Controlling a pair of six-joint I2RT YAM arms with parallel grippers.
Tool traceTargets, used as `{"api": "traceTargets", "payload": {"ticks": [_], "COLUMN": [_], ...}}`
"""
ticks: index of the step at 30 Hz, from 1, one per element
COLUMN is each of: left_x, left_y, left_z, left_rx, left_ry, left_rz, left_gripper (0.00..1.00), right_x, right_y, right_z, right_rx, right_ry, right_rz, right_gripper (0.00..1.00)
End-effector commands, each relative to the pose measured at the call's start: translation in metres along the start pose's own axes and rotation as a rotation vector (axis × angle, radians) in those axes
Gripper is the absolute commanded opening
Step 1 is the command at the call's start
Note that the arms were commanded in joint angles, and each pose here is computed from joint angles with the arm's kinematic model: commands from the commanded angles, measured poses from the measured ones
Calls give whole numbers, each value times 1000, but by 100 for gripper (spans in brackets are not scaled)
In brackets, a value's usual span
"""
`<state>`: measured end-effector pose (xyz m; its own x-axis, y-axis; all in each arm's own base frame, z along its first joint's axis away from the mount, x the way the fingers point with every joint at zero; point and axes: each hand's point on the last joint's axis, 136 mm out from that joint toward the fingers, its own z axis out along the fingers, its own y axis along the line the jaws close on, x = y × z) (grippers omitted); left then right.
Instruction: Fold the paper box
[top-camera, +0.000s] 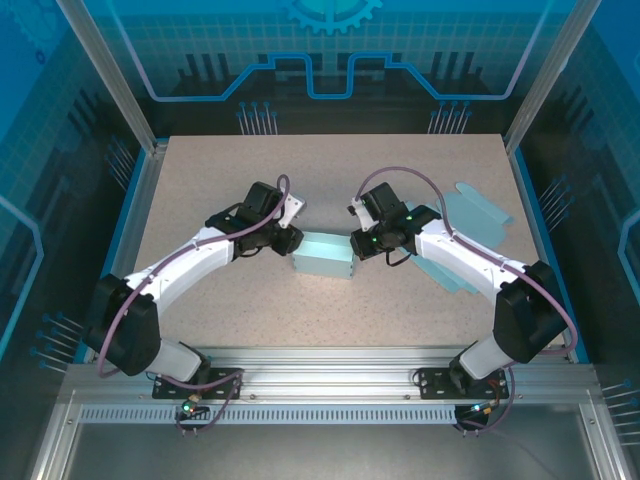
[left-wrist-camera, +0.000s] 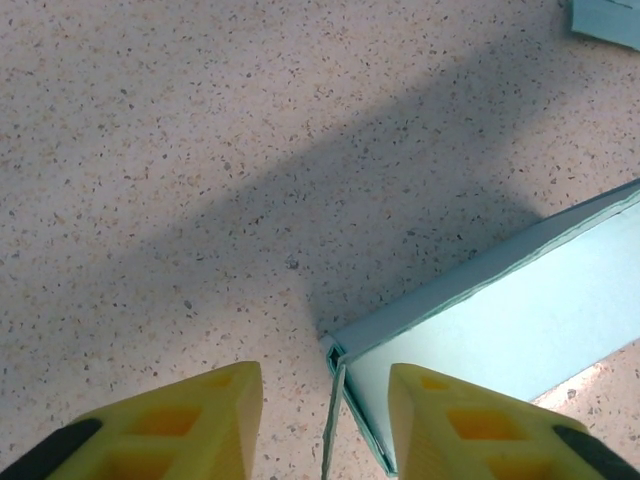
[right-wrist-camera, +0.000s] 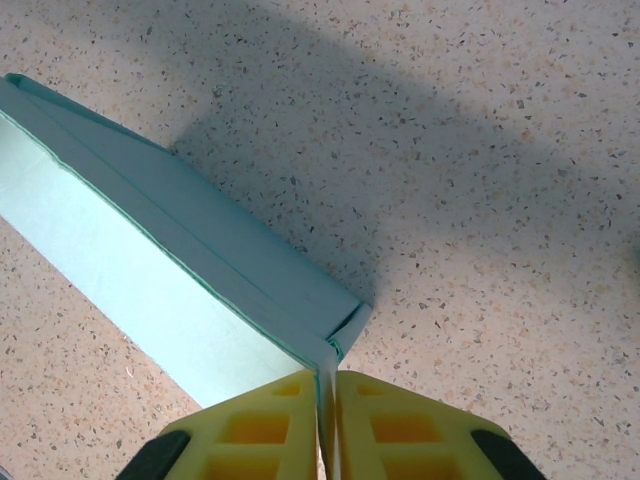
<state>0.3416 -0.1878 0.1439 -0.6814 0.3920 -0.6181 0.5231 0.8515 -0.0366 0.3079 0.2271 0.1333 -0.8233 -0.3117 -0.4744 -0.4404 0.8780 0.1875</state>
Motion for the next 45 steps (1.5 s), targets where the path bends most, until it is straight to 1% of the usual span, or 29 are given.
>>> {"api": "traceTargets", "payload": {"ticks": [1, 5, 9, 11, 19, 26, 29, 33, 37, 40, 45], "left_x": [-4, -1, -1, -1, -3, -4, -6, -6, -5, -3, 2], "left_y": [6, 5, 4, 4, -2, -6, -8, -10, -13, -11, -12], "left_z": [-4, 0, 1, 0, -3, -7, -9, -12, -16, -17, -15], "left_rx": [-22, -16, -12, -12, 23, 35, 46, 47, 56, 38, 29], "left_ry": [17, 32, 29, 26, 16, 1, -11, -24, -53, -58, -52], "left_rz": [-5, -18, -30, -34, -67, -107, -146, -241, -328, -348, -365], "left_gripper": [34, 26, 12, 9, 5, 2, 0, 0, 0, 0, 0], "right_x": [-7, -8, -8, -9, -10, -12, -13, -17, -19, -18, -15], "right_y": [7, 7, 7, 6, 7, 9, 11, 17, 22, 22, 21], "right_z": [-10, -12, -15, -17, -24, -20, -17, -15, -11, -8, -4], "right_rx": [-4, -5, 0, 4, 27, 24, 20, 3, -6, 6, 14], "right_ry": [-16, -21, -24, -27, -43, -37, -37, -53, -62, -60, -51], "right_rz": [-16, -10, -5, 1, 14, 33, 53, 93, 131, 145, 165], "right_gripper": [15, 16, 17, 17, 18, 18, 15, 11, 12, 14, 13]}}
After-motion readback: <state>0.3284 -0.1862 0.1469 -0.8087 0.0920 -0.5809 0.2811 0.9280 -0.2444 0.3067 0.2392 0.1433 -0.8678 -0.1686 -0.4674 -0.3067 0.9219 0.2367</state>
